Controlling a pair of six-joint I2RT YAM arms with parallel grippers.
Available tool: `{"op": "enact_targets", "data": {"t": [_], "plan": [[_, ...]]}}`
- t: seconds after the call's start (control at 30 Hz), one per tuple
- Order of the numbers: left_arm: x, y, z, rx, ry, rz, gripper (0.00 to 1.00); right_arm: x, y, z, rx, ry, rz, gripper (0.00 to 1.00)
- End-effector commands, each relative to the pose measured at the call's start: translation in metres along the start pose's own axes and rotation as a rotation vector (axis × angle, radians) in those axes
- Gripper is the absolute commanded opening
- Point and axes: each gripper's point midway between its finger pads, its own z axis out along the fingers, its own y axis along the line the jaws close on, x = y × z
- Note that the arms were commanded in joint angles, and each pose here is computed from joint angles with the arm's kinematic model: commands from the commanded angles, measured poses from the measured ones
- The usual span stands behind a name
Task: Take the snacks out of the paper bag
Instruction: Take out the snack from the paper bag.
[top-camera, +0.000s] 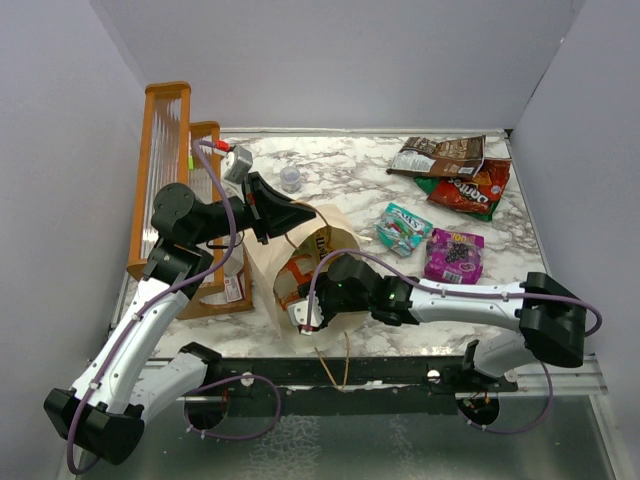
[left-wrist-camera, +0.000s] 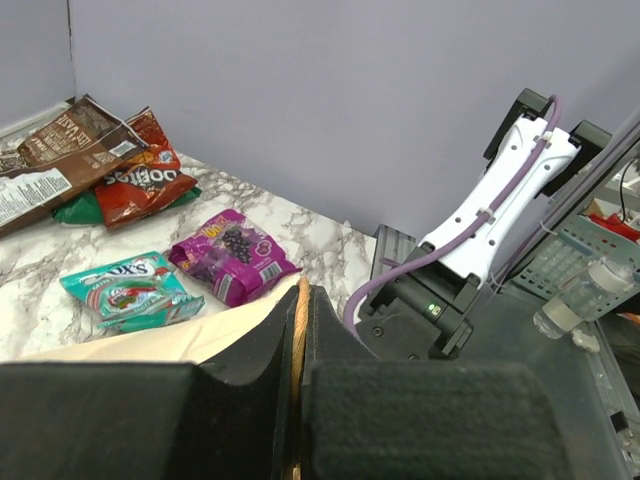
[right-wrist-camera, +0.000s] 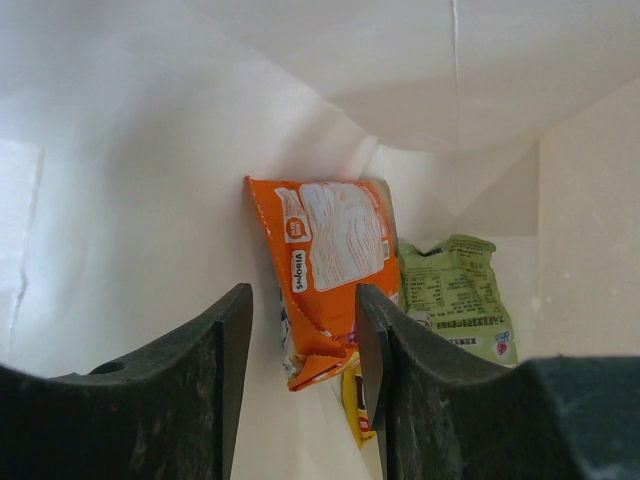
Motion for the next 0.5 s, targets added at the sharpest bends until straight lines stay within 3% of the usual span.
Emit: {"op": "enact_targets", "data": {"t": [0.0, 0.27, 0.47], "plan": [[-0.011, -0.007, -0.002, 0.002, -0.034, 0.035, 0.00, -0.001, -0.007, 0.017, 0.004, -0.028, -0.035, 0.45], [-0.011, -0.006, -0.002, -0.003, -0.034, 0.033, 0.00, 0.015, -0.012, 0.031, 0.012, -0.010, -0.049, 0.44], [-0.012, -0.007, -0.002, -0.003, -0.031, 0.040, 0.00, 0.021, -0.017, 0.044, 0.017, 0.011, -0.075, 0.37]]}}
